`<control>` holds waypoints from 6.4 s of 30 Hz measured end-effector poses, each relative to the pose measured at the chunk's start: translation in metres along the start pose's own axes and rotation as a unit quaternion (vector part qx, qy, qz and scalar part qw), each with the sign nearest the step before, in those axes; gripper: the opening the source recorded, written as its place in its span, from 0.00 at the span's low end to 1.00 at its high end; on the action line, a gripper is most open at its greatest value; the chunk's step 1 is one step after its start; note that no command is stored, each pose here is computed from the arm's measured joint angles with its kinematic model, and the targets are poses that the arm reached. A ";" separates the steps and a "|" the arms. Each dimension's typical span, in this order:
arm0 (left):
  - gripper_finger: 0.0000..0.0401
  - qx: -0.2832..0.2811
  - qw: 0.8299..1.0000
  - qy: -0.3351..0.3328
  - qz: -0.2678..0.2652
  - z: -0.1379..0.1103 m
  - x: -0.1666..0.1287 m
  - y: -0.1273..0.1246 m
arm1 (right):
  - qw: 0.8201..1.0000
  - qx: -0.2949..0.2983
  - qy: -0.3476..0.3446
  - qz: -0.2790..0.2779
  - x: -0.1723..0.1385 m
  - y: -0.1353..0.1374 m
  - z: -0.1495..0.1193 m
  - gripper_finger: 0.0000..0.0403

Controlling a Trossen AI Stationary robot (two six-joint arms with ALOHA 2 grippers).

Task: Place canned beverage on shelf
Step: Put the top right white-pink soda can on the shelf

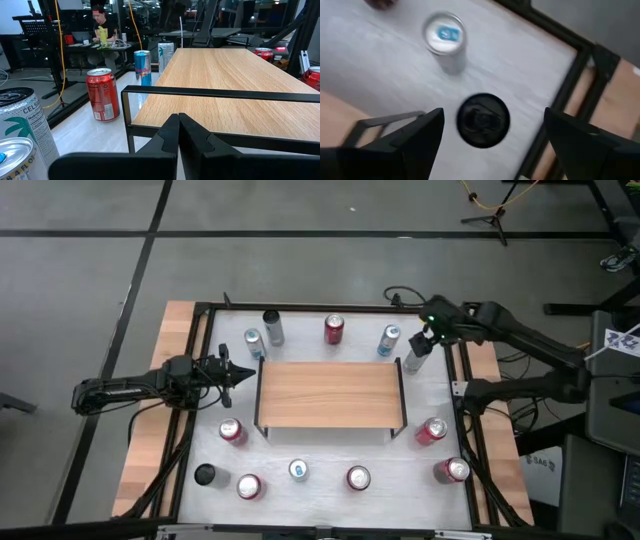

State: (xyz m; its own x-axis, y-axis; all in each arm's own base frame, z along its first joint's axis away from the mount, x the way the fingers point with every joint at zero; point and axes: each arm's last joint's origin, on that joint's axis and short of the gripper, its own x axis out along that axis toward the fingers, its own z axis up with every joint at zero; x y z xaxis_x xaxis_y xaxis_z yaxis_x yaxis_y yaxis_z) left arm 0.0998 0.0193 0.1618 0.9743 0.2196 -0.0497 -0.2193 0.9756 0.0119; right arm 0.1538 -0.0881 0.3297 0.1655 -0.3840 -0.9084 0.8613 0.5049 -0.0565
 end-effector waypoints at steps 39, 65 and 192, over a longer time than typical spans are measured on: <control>0.00 -0.001 1.000 0.000 0.000 0.000 0.000 0.000 | 0.988 -0.015 0.143 -0.061 0.063 0.020 0.002 0.83; 0.00 -0.001 1.000 0.000 0.000 0.000 0.000 0.000 | 0.991 -0.032 0.132 -0.018 0.087 0.025 -0.007 0.64; 0.36 0.033 0.992 -0.110 -0.055 0.135 0.220 -0.030 | 0.953 0.113 0.144 0.240 -0.050 0.051 0.090 0.63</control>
State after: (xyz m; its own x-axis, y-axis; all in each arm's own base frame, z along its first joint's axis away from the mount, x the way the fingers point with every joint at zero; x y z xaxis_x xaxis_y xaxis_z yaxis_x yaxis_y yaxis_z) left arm 0.3281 0.0382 0.2854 0.9813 0.0997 0.1650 -0.1145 0.9899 0.0832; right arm 0.2332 -0.1128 0.4099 0.4561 0.0948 -0.8849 0.8059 0.3778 0.4558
